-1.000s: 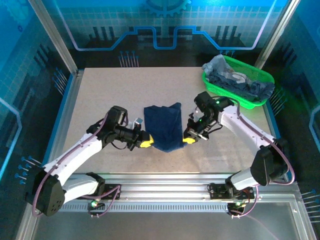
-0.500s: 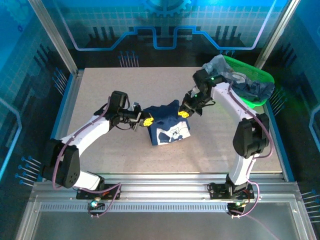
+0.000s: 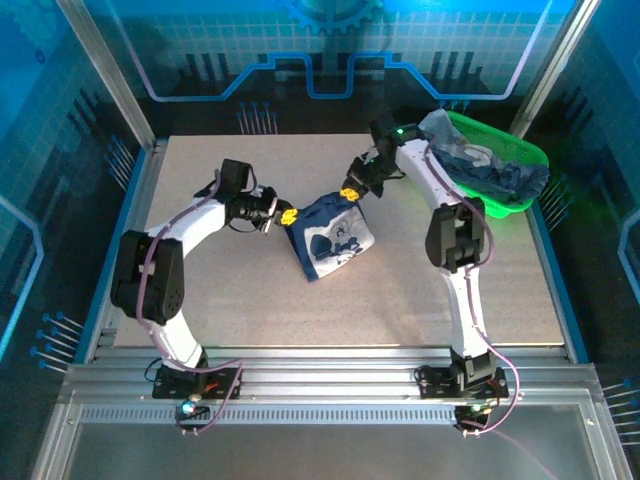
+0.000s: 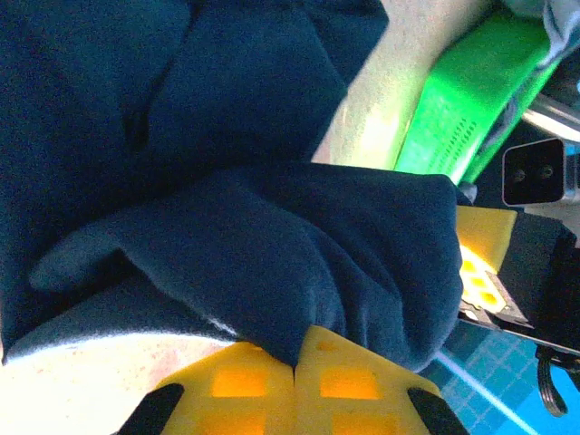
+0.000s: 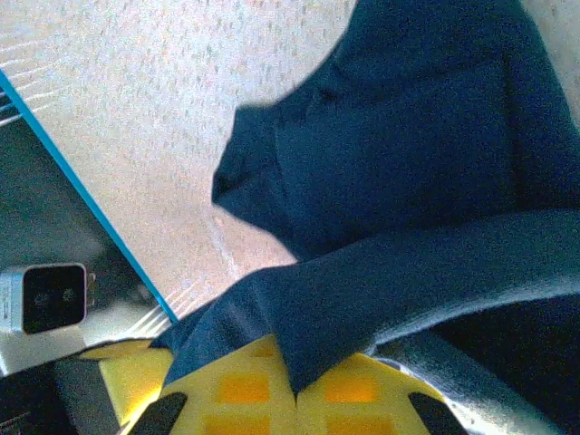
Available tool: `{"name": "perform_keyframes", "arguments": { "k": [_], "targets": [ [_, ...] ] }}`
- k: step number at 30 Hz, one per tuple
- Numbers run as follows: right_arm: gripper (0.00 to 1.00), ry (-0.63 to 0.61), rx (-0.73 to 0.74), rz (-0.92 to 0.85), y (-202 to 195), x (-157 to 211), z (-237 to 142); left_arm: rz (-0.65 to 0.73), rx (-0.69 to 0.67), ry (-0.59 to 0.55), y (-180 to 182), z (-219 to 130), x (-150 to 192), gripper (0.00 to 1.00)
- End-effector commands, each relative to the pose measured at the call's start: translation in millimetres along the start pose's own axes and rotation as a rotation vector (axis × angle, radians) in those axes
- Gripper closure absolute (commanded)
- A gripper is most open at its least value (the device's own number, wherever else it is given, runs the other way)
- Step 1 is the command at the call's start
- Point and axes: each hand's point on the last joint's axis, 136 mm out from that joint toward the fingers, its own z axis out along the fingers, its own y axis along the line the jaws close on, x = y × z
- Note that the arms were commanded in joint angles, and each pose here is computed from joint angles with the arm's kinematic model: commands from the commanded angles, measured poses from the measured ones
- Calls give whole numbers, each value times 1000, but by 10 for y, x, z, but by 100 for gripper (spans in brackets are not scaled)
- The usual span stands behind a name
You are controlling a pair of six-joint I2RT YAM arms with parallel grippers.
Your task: Fold and stack the t-shirts
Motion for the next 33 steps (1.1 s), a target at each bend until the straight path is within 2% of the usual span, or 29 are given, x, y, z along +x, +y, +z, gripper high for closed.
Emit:
{"name": "perform_keyframes", "arguments": {
  "k": [1,3,5,7,8,9,13,15,19,24,29,33],
  "targets": [
    [99,33,-9,62,-73,-219,239,-20,-62,-45,114,7,-265,100],
    [91,28,-13,75,-103,-343,335,-42,-75,-65,164,43,-411,100],
    [74,-2,-27,52,-93,-461,359,-53,-85,-66,161,85,-507,97],
    [58,-52,-54,-20,-5,-556,282,-41,-106,-87,139,79,-572,70],
    [54,-73,-60,-49,39,-569,222,-29,-102,-99,94,65,-585,61],
    [50,-94,-54,-66,51,-576,141,-12,-87,-106,36,50,-593,57],
    [44,-207,36,-114,-29,-456,-294,43,-101,-126,-18,-17,-423,54],
    [46,-227,78,-99,-174,-298,-393,46,-117,-108,24,33,-266,56],
    [61,-226,85,-73,-354,128,-474,68,-130,-62,35,284,-27,62],
    [74,-132,66,-45,-400,574,-160,103,-151,-31,-56,671,-104,65],
    [81,-106,125,29,-632,488,163,134,-151,-21,-229,898,-293,65],
    [83,-76,254,91,-1050,410,364,137,-201,-16,-142,1054,-439,65]
  ]
}}
